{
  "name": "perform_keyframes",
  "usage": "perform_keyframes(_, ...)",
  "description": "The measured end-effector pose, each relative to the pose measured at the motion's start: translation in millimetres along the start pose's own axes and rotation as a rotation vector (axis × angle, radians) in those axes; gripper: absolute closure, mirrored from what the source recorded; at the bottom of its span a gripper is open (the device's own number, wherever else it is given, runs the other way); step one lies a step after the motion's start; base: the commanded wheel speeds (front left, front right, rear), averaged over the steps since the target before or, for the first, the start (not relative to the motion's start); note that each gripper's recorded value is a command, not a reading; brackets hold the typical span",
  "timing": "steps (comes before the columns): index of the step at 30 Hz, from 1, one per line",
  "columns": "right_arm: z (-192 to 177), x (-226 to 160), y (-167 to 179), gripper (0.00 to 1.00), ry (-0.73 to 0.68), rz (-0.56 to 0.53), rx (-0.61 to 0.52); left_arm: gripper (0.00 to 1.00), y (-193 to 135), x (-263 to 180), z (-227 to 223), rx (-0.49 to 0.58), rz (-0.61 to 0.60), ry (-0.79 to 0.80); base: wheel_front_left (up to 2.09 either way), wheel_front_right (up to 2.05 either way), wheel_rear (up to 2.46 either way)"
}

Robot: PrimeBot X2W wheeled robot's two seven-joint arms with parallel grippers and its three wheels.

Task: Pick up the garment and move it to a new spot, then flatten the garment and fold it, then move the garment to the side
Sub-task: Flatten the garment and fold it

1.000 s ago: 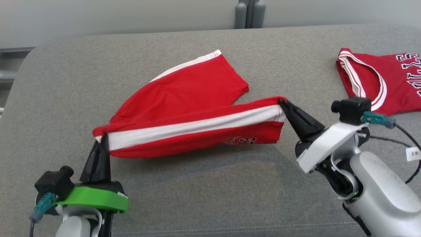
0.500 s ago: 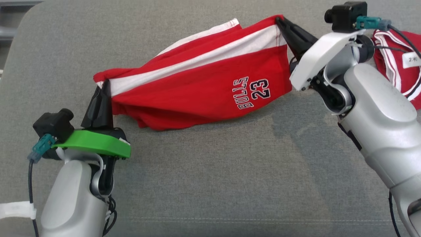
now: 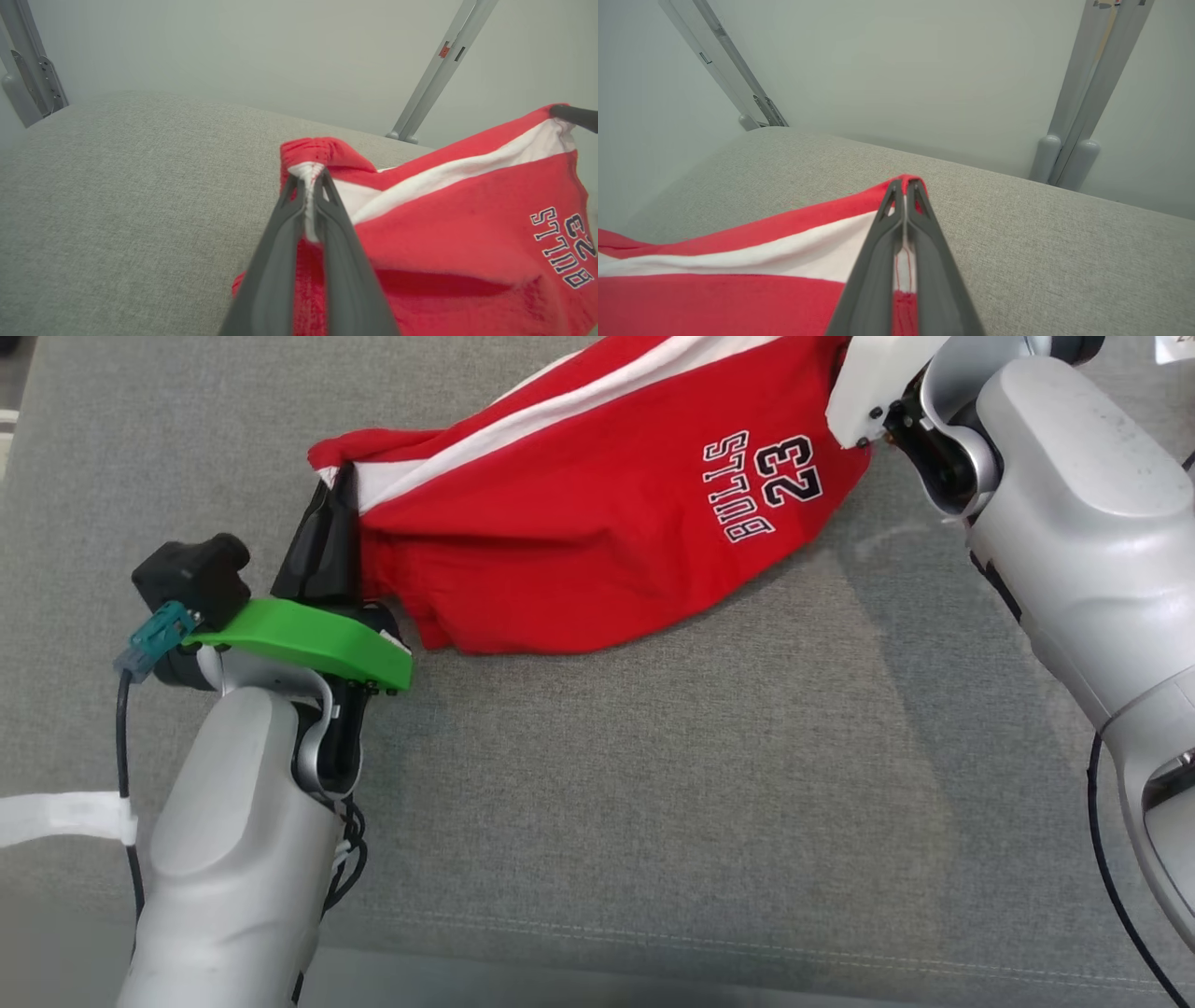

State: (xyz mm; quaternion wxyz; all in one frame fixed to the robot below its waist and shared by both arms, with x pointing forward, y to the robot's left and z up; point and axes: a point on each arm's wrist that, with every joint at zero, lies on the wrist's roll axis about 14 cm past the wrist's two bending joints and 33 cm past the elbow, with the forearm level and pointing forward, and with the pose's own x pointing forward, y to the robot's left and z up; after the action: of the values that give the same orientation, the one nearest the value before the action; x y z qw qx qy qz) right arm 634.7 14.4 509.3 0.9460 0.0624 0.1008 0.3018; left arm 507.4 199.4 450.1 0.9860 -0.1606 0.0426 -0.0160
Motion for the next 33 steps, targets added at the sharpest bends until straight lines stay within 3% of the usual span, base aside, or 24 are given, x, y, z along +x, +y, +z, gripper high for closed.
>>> perform_keyframes(13,-52,40,-7,1.0,0.045,-0.016,0.025,1.0,18,15,-20,0.015,0.043,0.058,0.0,0.0,0.0)
perform_keyframes(17,-53,46,-4,1.0,0.026,-0.011,0.03,1.0,22,16,-22,0.02,0.053,0.064,0.0,0.0,0.0)
perform_keyframes(18,-52,47,-3,0.57,0.018,-0.008,0.028,0.81,24,16,-22,0.019,0.058,0.065,0.0,0.0,0.0)
perform_keyframes(19,-52,47,-2,0.0,0.017,-0.007,0.024,0.41,25,16,-22,0.019,0.063,0.062,0.0,0.0,0.0)
perform_keyframes(20,-51,46,-2,0.0,0.015,-0.008,0.021,0.0,26,16,-21,0.022,0.064,0.06,0.0,0.0,0.0)
perform_keyframes(33,-36,25,-12,0.0,-0.02,-0.041,0.003,0.0,25,4,-3,0.04,0.075,-0.001,0.0,0.0,0.0)
